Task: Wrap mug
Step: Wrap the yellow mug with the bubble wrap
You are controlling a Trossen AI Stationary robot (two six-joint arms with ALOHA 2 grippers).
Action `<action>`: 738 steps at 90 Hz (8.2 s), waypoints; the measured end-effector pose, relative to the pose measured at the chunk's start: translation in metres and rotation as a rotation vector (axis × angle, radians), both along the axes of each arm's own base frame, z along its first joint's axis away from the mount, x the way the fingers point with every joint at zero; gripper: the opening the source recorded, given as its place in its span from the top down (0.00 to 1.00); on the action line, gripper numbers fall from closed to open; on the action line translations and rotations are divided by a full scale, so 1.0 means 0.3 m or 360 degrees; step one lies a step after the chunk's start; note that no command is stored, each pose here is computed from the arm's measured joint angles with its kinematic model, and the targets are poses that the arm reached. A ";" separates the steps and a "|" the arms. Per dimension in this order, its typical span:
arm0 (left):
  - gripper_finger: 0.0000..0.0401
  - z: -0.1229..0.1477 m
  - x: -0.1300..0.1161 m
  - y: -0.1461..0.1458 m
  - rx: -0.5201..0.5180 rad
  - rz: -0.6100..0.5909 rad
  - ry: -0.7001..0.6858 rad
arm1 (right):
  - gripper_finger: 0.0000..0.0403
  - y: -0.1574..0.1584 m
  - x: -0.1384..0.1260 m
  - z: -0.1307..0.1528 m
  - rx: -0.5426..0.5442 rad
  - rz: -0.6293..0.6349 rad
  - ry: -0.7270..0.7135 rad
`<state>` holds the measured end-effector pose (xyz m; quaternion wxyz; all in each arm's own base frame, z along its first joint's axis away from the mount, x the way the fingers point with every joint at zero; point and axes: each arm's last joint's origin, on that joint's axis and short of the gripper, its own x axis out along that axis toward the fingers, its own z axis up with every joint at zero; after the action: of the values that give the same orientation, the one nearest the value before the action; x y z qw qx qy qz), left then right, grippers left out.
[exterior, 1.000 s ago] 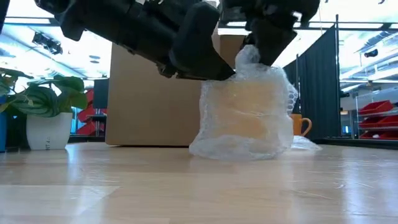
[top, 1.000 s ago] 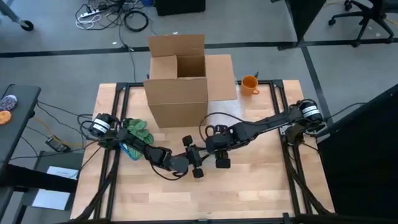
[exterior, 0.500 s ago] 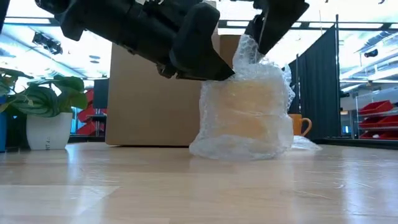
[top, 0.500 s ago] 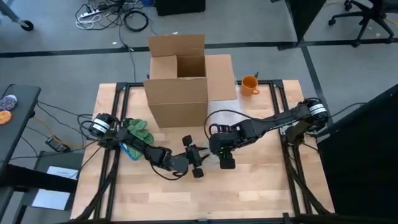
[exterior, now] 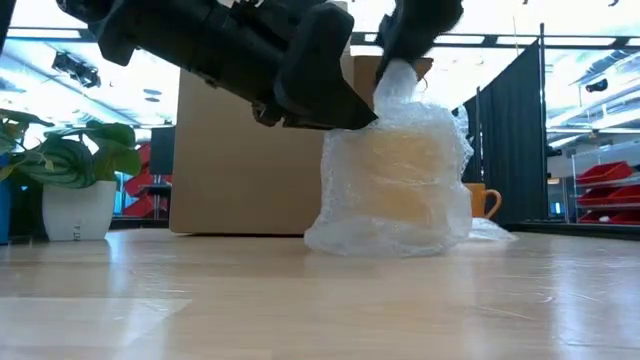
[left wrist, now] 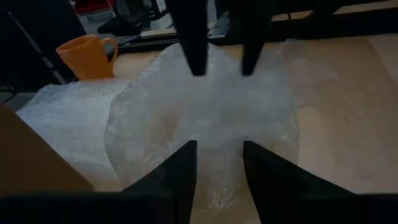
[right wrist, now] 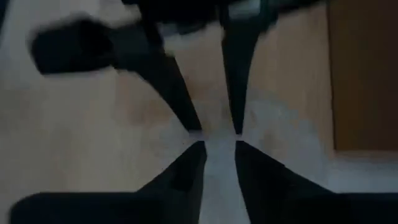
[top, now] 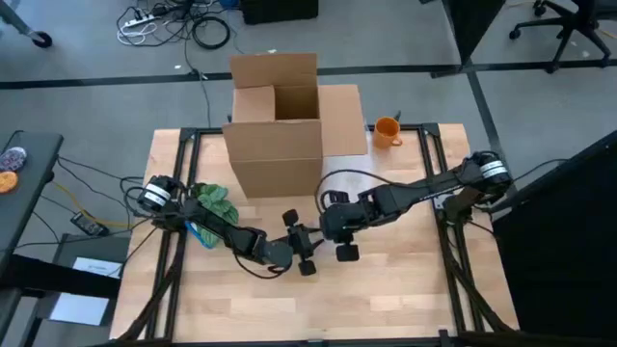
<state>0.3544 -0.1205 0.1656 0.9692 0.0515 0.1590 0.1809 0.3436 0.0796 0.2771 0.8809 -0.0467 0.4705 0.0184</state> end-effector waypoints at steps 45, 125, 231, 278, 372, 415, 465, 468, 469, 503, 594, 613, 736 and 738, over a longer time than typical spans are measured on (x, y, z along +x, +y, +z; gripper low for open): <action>0.71 0.119 -0.086 -0.010 0.0092 0.0051 0.0095 | 1.00 -0.061 0.094 -0.258 -0.0112 -0.0109 0.0448; 0.71 0.079 -0.047 0.005 -0.0012 0.0055 0.0035 | 1.00 -0.036 0.058 -0.143 -0.0033 -0.0065 0.0245; 0.71 0.061 -0.026 0.075 -0.0060 0.0109 0.0094 | 0.76 -0.028 -0.050 0.040 -0.0155 -0.0137 0.0022; 0.71 0.062 -0.026 0.075 -0.0063 0.0109 0.0088 | 0.82 -0.062 -0.083 -0.046 -0.0185 -0.0296 0.0222; 0.71 0.096 -0.039 0.062 0.0012 0.0017 0.0097 | 0.82 -0.027 0.006 -0.279 0.0042 -0.0095 -0.0008; 0.71 0.213 -0.190 -0.008 -0.0085 0.0070 0.0161 | 0.82 0.013 0.010 -0.198 -0.0021 -0.0093 -0.0012; 0.71 -0.015 -0.063 -0.004 -0.0245 0.0047 0.0252 | 0.82 0.021 0.026 -0.205 0.0040 -0.0203 0.0076; 0.71 -0.013 -0.056 0.005 -0.0245 0.0053 0.0237 | 0.82 0.021 0.030 -0.220 0.0033 -0.0205 0.0105; 0.71 -0.013 -0.054 0.009 -0.0244 0.0053 0.0235 | 0.82 0.021 0.031 -0.225 0.0032 -0.0208 0.0115; 0.71 -0.031 -0.016 0.088 -0.0117 0.0175 0.0222 | 0.82 0.001 -0.006 -0.221 0.0014 -0.0312 0.0256; 0.71 -0.037 -0.019 0.081 -0.0176 0.0151 0.0246 | 0.83 -0.015 -0.069 -0.040 0.0143 -0.0200 -0.0011; 0.71 -0.040 -0.022 0.081 -0.0178 0.0155 0.0260 | 0.98 -0.023 -0.014 -0.129 0.0097 -0.0191 0.0075; 0.71 -0.041 -0.024 0.079 -0.0215 0.0169 0.0253 | 1.00 -0.072 -0.136 0.035 0.0018 -0.0223 0.0017; 0.71 -0.042 -0.025 0.080 -0.0216 0.0170 0.0256 | 1.00 -0.076 -0.144 0.037 -0.0021 -0.0245 0.0029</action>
<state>0.3470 -0.0966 0.1530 0.9435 -0.0083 0.2507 0.2165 0.3004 0.0568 0.2883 0.8751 -0.0160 0.4810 -0.0520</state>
